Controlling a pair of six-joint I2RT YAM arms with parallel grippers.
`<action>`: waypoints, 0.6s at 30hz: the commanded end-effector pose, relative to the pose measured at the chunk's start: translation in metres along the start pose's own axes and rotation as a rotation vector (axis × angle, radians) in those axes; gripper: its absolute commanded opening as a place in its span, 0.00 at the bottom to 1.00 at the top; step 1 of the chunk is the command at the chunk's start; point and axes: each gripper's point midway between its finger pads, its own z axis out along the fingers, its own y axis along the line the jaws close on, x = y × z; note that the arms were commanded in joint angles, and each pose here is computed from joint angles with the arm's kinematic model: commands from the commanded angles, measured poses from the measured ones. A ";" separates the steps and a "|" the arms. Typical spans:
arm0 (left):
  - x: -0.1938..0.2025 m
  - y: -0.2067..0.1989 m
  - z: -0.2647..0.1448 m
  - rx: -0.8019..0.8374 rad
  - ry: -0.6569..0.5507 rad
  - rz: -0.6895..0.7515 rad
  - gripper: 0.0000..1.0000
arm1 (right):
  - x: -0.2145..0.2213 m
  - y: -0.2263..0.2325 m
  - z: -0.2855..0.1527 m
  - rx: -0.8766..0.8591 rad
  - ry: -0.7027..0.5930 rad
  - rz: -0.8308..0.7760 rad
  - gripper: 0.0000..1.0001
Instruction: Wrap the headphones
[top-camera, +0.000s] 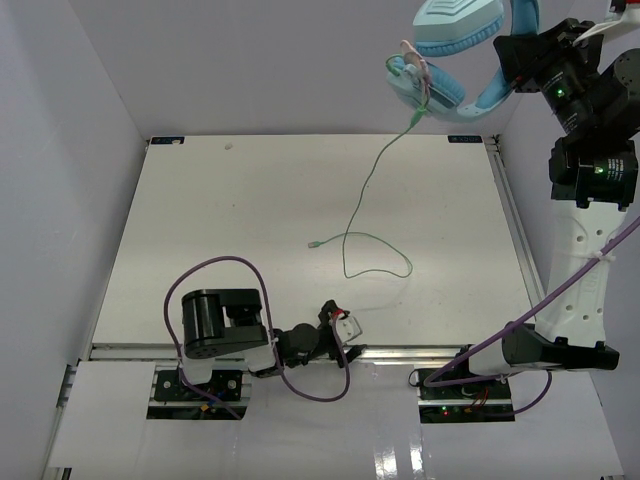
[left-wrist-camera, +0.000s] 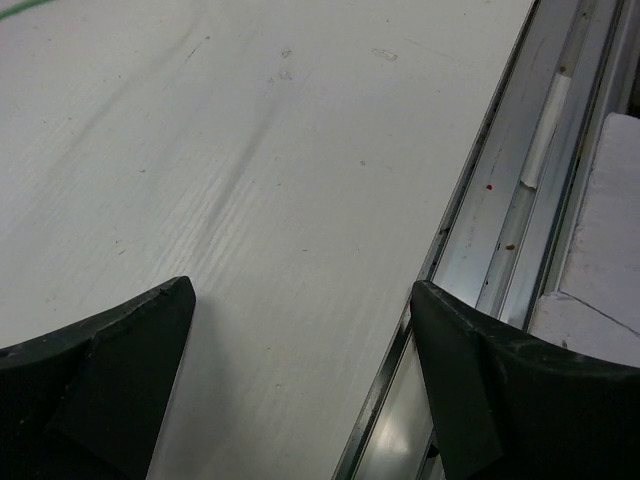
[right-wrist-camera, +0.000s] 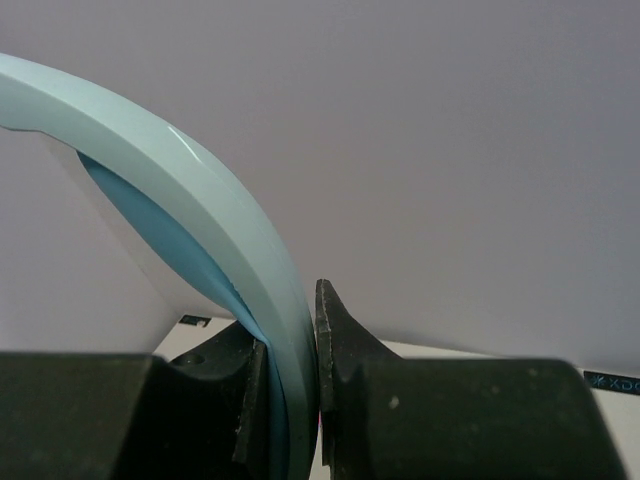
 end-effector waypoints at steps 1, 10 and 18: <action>-0.169 0.099 -0.012 -0.255 -0.652 -0.352 0.98 | -0.079 0.023 -0.013 -0.007 -0.267 -0.042 0.08; -0.214 0.103 0.025 -0.112 -0.794 -0.463 0.98 | -0.089 0.017 -0.009 0.018 -0.311 -0.053 0.08; -0.231 0.101 0.045 -0.078 -0.846 -0.480 0.98 | -0.089 0.017 -0.008 0.018 -0.314 -0.050 0.08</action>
